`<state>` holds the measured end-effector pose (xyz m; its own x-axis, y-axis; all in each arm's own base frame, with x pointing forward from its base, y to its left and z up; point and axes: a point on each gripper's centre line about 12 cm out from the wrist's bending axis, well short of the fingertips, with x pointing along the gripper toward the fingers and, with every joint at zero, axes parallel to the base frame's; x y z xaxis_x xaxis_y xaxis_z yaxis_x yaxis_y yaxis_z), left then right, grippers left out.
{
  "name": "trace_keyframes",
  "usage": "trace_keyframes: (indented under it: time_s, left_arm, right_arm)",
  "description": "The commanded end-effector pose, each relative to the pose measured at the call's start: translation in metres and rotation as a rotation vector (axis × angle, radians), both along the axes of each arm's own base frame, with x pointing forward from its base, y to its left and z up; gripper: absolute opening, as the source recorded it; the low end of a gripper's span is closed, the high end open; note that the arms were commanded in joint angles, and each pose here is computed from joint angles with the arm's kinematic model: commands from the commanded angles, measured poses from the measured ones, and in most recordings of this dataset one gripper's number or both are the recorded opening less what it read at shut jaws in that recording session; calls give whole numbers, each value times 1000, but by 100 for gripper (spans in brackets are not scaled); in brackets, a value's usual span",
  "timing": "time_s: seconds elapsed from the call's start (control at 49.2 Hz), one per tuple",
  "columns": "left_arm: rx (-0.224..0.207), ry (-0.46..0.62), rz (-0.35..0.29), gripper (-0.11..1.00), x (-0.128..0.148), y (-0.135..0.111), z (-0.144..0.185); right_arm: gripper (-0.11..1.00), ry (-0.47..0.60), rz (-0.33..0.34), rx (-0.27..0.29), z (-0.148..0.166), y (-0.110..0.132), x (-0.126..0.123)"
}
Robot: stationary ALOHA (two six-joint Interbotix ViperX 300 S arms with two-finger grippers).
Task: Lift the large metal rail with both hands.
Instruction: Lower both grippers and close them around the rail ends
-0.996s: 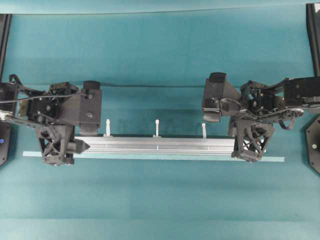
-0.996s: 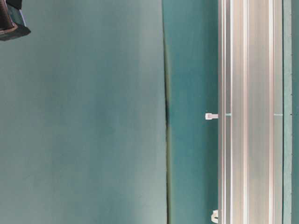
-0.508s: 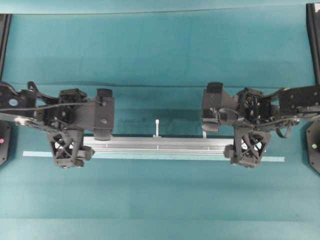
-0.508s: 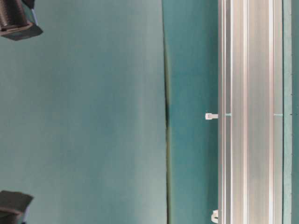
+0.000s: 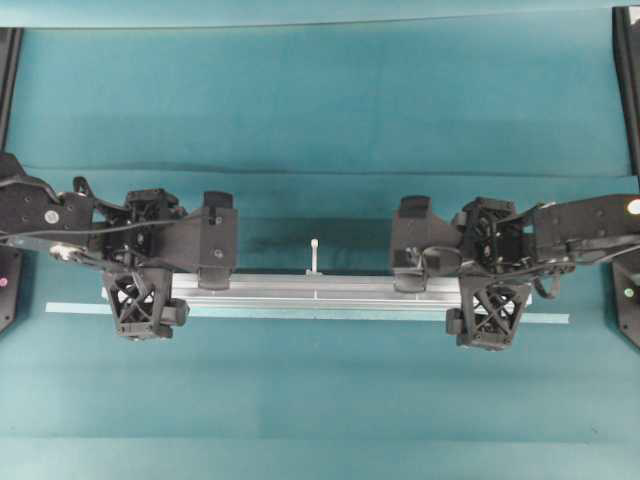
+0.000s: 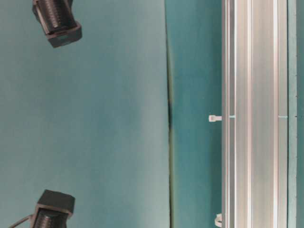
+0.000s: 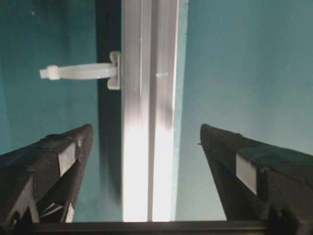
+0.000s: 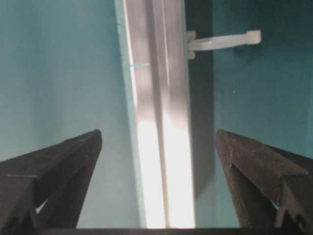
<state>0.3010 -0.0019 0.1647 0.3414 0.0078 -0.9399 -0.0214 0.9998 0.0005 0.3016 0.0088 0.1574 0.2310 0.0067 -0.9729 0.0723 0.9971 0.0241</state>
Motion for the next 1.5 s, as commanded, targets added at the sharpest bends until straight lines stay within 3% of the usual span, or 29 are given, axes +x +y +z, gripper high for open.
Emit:
trace_keyframes:
  time_s: [0.0,0.224,0.732,1.057,1.179,1.322,1.484]
  left_arm:
    - [2,-23,3,94,2,1,1]
    - [1,-18,6,94,-3,2,-16]
    - [-1,25,24,94,-12,7,-55]
    - [-1,-23,21,91,-6,7,-59]
    - [-2,-35,20,78,-5,7,-58]
    - [-1,-35,12,39,-5,6,-58]
    - [-1,-37,14,36,-5,6,-58]
  right_arm:
    - [96,1,40,-17,-4,0,2]
    - [96,16,78,-25,-21,0,-1]
    - [96,18,70,-23,-50,-1,-16]
    - [94,6,58,-22,-55,-3,-12]
    - [77,6,52,-21,-56,-4,-11]
    - [38,4,52,-20,-55,-4,-10]
    - [38,-2,44,-9,-55,-3,-8]
